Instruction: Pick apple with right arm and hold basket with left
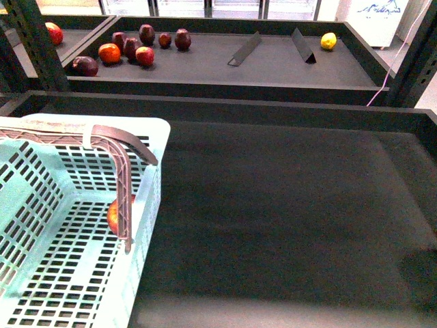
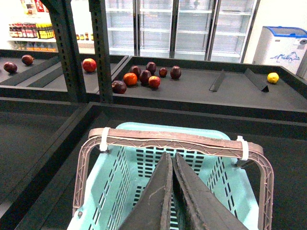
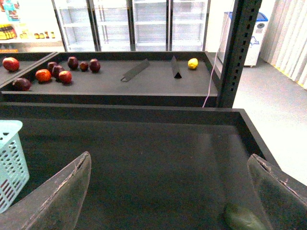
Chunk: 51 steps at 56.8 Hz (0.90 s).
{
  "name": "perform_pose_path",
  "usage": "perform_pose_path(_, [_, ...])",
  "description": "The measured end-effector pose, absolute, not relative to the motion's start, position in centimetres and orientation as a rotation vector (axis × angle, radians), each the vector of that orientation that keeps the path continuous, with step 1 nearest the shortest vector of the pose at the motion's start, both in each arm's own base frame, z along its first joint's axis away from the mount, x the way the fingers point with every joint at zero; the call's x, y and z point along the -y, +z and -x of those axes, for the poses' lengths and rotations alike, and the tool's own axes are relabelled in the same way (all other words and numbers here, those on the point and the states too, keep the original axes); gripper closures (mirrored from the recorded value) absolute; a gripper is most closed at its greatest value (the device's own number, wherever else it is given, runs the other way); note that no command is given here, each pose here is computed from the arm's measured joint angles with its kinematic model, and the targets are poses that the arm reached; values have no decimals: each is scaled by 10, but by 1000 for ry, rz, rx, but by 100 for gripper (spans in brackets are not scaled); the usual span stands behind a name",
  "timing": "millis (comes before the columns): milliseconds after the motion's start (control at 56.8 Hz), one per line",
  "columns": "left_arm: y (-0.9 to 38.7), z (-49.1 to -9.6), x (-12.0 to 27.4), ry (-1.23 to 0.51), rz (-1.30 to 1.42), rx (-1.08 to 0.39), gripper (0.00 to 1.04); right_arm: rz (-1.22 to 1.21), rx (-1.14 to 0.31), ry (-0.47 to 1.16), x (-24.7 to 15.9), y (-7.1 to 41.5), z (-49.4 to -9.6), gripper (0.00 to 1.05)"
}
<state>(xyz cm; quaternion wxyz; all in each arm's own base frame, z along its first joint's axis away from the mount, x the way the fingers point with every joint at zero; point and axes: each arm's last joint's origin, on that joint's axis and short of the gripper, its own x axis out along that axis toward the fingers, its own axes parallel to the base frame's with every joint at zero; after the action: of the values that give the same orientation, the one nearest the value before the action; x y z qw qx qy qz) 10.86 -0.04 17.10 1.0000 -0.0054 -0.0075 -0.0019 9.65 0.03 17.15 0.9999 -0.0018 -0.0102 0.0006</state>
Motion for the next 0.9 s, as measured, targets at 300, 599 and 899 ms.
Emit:
perform_pose_path(300, [168,-97,0,-3,11,10,101,3,20,1,0,171,-96,9])
perform_pose_path(599, [168,-97,0,-3,11,10,101,4,20,1,0,171,-96,9])
perform_pose_path(899, [168,-97,0,-3,11,10,63,3,20,1,0,171,-96,9])
